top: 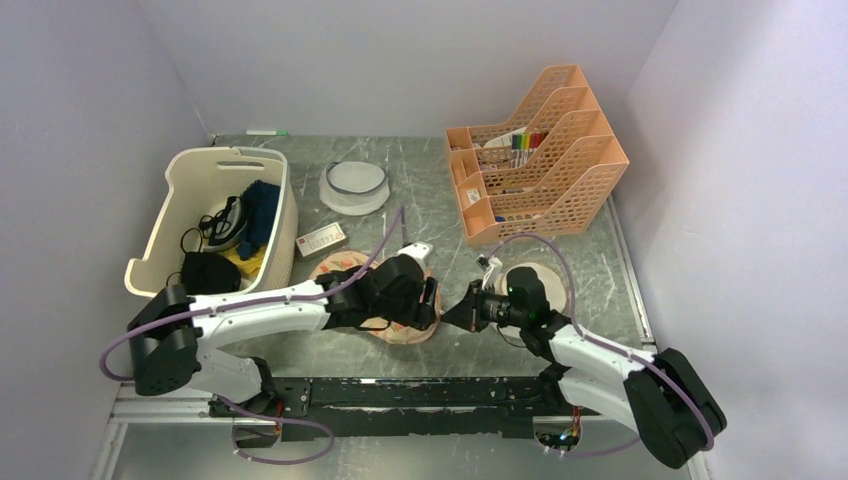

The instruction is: Unzip the laundry bag and remove the bra

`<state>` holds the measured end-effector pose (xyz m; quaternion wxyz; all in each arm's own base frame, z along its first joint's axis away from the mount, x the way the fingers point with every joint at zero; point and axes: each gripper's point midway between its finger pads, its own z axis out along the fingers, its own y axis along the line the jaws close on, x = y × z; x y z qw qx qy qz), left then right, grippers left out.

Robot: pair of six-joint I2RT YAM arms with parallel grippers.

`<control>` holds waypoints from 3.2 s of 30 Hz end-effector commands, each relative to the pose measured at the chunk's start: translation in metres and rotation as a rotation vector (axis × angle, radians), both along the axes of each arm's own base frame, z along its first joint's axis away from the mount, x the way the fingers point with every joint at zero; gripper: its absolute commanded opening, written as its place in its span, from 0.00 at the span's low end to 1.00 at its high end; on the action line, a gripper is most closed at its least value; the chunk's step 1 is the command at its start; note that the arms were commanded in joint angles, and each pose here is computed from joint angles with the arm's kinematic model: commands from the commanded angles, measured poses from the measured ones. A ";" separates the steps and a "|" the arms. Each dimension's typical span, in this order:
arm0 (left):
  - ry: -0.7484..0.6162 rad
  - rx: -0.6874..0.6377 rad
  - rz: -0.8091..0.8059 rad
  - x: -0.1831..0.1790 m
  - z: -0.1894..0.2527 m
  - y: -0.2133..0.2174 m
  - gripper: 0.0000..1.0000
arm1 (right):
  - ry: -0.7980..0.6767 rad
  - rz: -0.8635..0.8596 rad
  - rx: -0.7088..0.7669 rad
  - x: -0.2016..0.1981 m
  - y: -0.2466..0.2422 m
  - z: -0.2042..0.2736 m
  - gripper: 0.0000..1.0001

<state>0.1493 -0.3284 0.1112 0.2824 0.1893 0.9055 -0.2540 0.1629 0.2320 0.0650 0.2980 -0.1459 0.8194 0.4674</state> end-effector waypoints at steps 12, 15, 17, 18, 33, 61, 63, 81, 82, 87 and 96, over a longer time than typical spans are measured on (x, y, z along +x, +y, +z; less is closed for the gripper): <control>-0.013 0.209 -0.047 0.017 -0.058 -0.045 0.38 | 0.057 -0.129 0.035 -0.020 -0.022 -0.005 0.00; -0.035 0.215 -0.093 0.016 -0.057 -0.050 0.33 | 0.074 -0.154 0.013 -0.020 -0.026 -0.012 0.00; -0.046 0.206 -0.116 0.012 -0.054 -0.052 0.31 | 0.071 -0.163 -0.001 -0.018 -0.027 -0.013 0.00; -0.050 0.201 -0.124 0.010 -0.053 -0.052 0.29 | 0.070 -0.164 -0.006 -0.017 -0.027 -0.013 0.00; 0.046 0.127 -0.140 -0.039 -0.079 0.002 0.07 | -0.041 -0.371 -0.160 0.039 -0.046 -0.013 0.00; -0.005 0.054 -0.101 -0.036 0.002 0.004 0.73 | -0.008 0.034 0.098 -0.031 0.009 0.012 0.00; -0.008 0.124 -0.040 -0.026 -0.005 0.006 0.64 | -0.009 0.039 0.100 -0.032 0.011 0.013 0.00; -0.133 0.411 -0.060 -0.023 -0.037 0.005 0.15 | -0.027 0.036 0.042 -0.033 0.013 0.005 0.00; -0.134 0.411 -0.071 -0.025 -0.038 0.004 0.13 | -0.028 0.034 0.036 -0.032 0.012 0.003 0.00; -0.150 0.419 -0.090 -0.030 -0.040 0.007 0.07 | -0.036 0.007 -0.019 -0.021 0.011 -0.003 0.00; -0.136 0.391 -0.070 -0.047 -0.048 0.027 0.07 | -0.049 -0.173 -0.082 0.012 0.001 -0.007 0.00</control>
